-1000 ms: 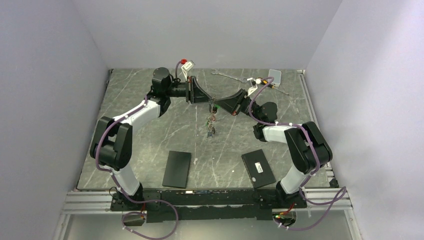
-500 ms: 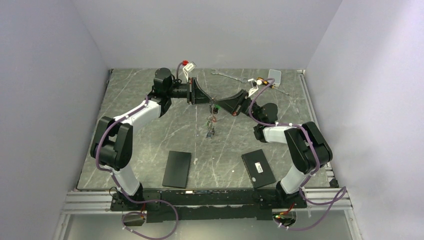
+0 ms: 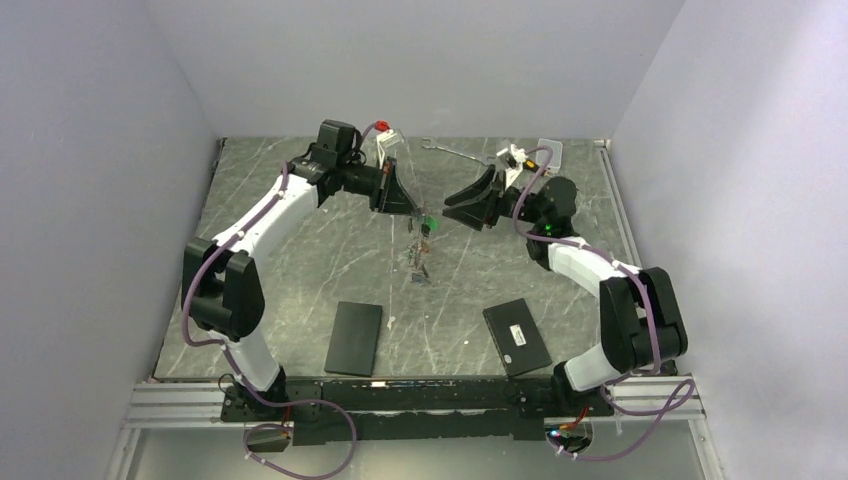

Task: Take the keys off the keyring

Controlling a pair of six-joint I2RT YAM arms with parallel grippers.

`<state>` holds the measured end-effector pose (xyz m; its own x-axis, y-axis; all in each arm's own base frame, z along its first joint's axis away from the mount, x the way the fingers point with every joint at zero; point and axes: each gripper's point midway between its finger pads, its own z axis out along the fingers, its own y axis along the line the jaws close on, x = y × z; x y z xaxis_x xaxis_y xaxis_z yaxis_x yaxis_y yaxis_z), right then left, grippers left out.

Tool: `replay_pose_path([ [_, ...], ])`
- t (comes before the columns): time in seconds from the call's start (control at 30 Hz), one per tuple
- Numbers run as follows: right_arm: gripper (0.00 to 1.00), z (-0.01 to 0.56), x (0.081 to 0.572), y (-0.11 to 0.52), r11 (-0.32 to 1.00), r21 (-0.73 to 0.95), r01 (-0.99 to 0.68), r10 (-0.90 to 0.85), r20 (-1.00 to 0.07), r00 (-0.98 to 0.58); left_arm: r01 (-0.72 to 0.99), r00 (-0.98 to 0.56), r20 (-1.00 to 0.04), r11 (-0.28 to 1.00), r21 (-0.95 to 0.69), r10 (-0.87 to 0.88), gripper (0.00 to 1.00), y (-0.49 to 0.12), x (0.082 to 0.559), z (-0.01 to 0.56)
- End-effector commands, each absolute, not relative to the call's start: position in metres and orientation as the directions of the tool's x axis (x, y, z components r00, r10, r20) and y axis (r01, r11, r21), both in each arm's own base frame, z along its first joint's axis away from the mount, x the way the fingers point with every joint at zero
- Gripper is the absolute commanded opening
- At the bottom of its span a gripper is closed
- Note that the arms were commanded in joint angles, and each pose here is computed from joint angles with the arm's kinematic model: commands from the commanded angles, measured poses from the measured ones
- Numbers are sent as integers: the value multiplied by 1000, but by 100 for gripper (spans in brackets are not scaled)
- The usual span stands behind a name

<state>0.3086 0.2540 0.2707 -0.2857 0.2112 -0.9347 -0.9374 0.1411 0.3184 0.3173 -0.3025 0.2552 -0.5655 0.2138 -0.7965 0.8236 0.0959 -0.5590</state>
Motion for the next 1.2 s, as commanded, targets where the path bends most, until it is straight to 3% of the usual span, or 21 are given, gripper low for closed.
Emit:
replay_pose_path([
  [0.0,44,266,298,254,55,209,-976,29,-978,-207,915,-392,-866,28,-403,311,0,-297,299,265],
  [0.37,46,270,295,263,12,167,-986,-114,-979,-167,946,-289,-875,-25,-323,389,0,-310,285,263],
  [0.8,39,258,285,276,-34,151,-988,-165,-976,-143,947,-246,-879,-92,-308,408,0,-320,268,266],
  [1.17,27,255,285,284,-38,145,-989,-189,-973,-135,946,-244,-874,-96,-310,419,0,-324,267,262],
])
